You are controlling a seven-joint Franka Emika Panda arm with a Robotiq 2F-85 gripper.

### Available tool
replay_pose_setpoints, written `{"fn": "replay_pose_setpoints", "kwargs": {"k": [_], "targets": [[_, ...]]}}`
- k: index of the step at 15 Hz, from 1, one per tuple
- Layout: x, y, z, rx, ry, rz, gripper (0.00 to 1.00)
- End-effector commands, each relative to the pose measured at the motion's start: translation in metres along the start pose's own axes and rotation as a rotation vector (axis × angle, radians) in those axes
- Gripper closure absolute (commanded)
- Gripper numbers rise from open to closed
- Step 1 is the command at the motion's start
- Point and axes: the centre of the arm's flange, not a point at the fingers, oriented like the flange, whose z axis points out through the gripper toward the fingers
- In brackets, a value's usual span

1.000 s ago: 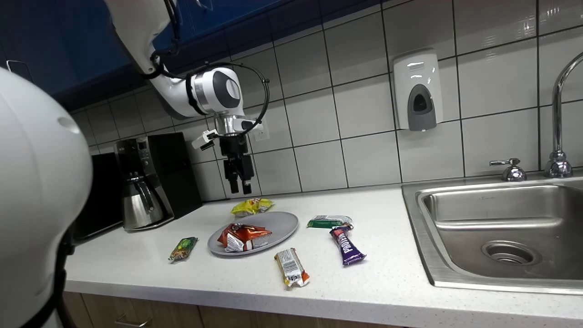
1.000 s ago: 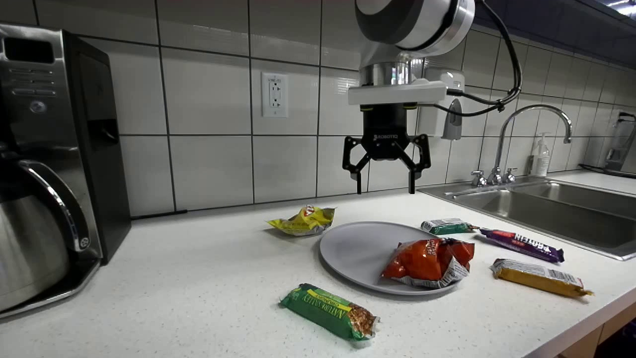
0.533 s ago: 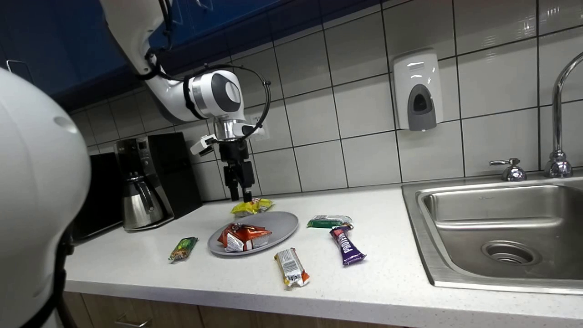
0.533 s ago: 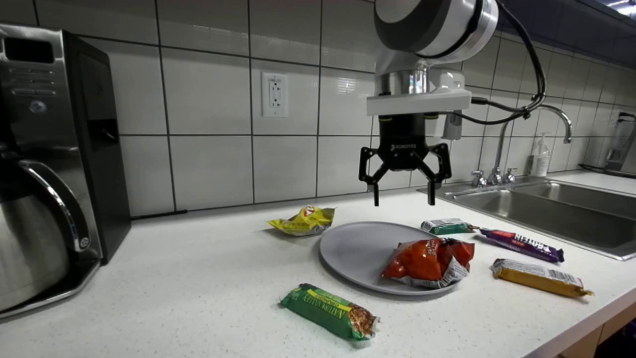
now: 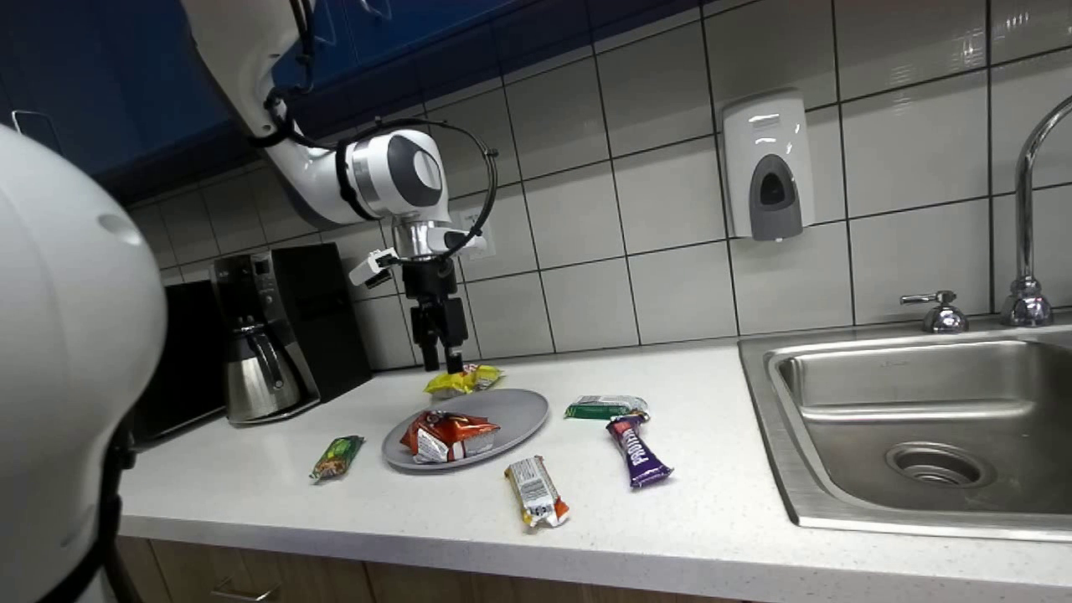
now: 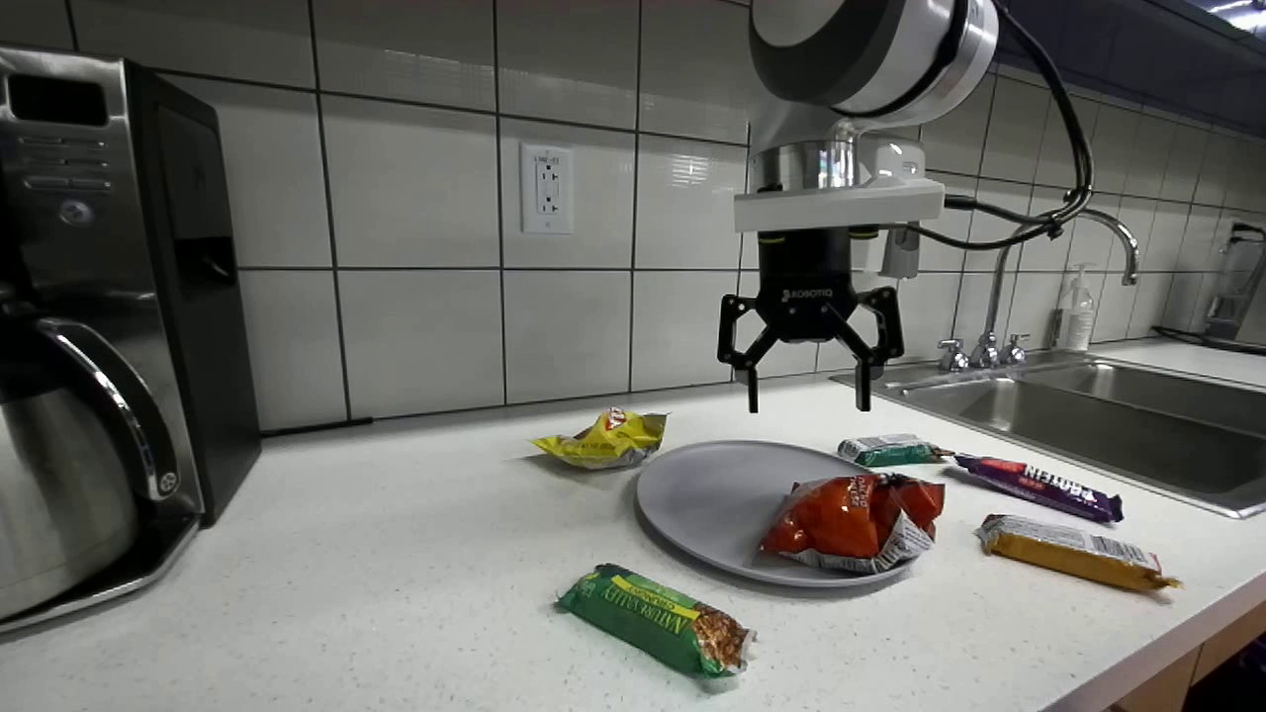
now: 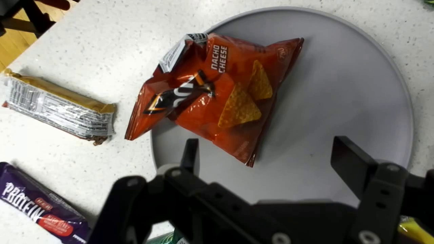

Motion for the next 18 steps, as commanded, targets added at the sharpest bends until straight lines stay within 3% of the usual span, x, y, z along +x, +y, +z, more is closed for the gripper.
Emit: {"fn": "replay_pose_setpoints", "kwargs": {"k": [1,13,18], "targets": [[0.000,0.000,0.000,0.000,0.000,0.000,0.00],[-0.002,0.000,-0.002,0.002,0.004,0.005,0.00],[-0.020,-0.006,-0.013,0.006,0.065,0.073,0.00]]}}
